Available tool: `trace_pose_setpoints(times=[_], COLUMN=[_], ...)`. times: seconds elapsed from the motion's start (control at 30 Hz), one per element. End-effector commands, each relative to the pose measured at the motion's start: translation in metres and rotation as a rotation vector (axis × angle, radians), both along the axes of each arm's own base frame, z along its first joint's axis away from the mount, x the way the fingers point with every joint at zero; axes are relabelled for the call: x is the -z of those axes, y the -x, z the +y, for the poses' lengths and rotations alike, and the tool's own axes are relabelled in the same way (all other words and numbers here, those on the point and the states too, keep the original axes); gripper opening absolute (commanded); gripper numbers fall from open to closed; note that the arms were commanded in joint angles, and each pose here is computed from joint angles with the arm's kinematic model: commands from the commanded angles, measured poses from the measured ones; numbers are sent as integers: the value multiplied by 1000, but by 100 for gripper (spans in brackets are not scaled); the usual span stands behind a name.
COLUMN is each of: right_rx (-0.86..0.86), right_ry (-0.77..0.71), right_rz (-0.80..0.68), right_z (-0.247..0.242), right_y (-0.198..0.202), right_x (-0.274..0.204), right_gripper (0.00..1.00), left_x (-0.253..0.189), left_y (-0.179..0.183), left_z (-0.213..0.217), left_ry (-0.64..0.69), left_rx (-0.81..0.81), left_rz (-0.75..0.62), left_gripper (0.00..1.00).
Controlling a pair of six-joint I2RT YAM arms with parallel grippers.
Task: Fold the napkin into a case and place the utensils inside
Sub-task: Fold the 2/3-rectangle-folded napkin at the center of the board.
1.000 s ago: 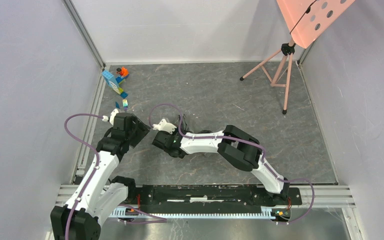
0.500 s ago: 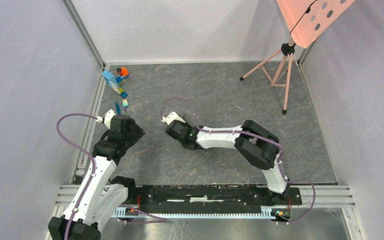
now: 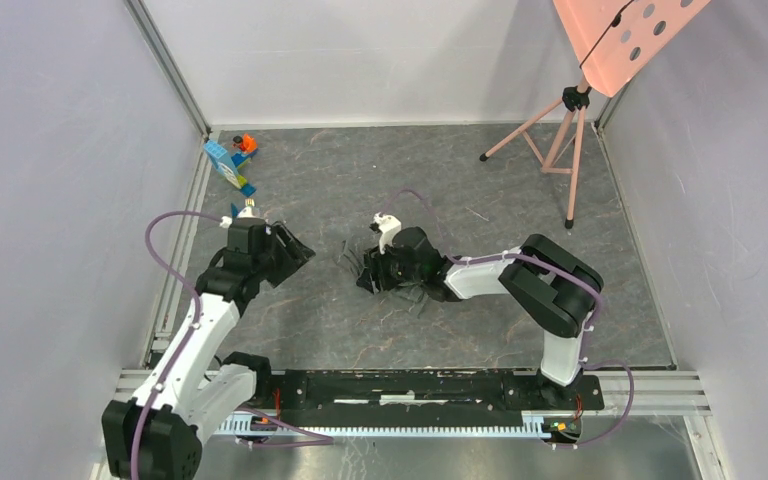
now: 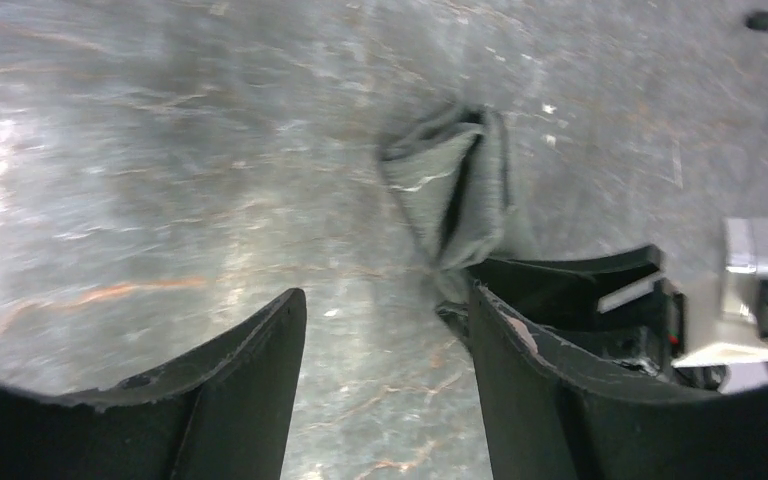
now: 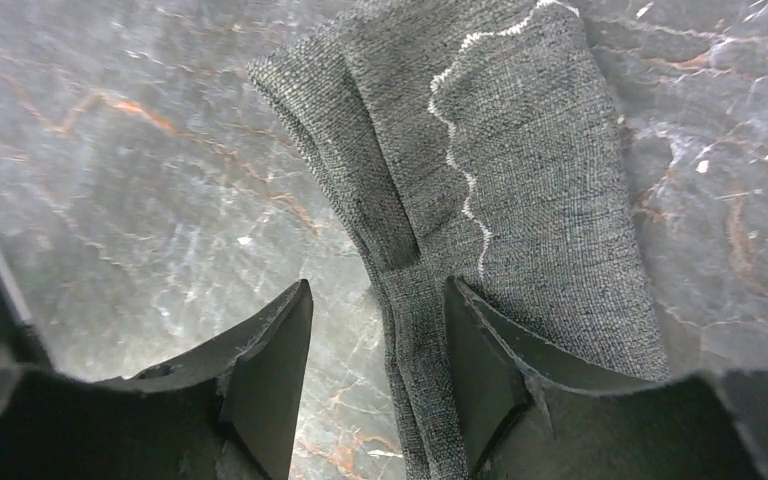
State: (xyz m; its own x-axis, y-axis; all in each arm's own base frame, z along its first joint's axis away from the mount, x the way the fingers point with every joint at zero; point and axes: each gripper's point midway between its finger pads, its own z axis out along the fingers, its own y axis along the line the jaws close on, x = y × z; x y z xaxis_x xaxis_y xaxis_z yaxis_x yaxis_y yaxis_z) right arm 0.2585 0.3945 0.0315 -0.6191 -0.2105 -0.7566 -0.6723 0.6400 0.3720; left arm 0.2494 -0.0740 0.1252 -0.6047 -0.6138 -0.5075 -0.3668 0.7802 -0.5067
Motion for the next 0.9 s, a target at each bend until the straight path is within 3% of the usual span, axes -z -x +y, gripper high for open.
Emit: trace_pose_setpoints(times=[0.0, 0.07, 0.23, 0.37, 0.5, 0.57, 0.67, 0.87], right_rx=[-70, -47, -10, -10, -6, -13, -21, -85], right_ry=[-184, -226, -214, -214, -215, -223, -237, -246], right_rz=[163, 177, 179, 178, 168, 153, 129, 62], right_z=[8, 2, -8, -6, -5, -4, -3, -5], right_y=[30, 27, 19, 18, 15, 13, 12, 18], right_x=[-8, -9, -2, 0, -2, -9, -20, -58], right_gripper=[57, 57, 50, 45, 45, 45, 45, 48], left_x=[-26, -28, -24, -25, 8, 39, 69, 105], left_y=[-24, -30, -45, -58, -55, -54, -54, -41], left_z=[-51, -71, -106, -129, -155, -141, -119, -105], left_ry=[195, 282, 460, 476, 412, 351, 260, 171], left_rx=[221, 299, 420, 477, 522, 436, 339, 342], left_rz=[-120, -133, -90, -104, 19, 101, 125, 193], left_gripper=[66, 59, 26, 20, 11, 3, 2, 2])
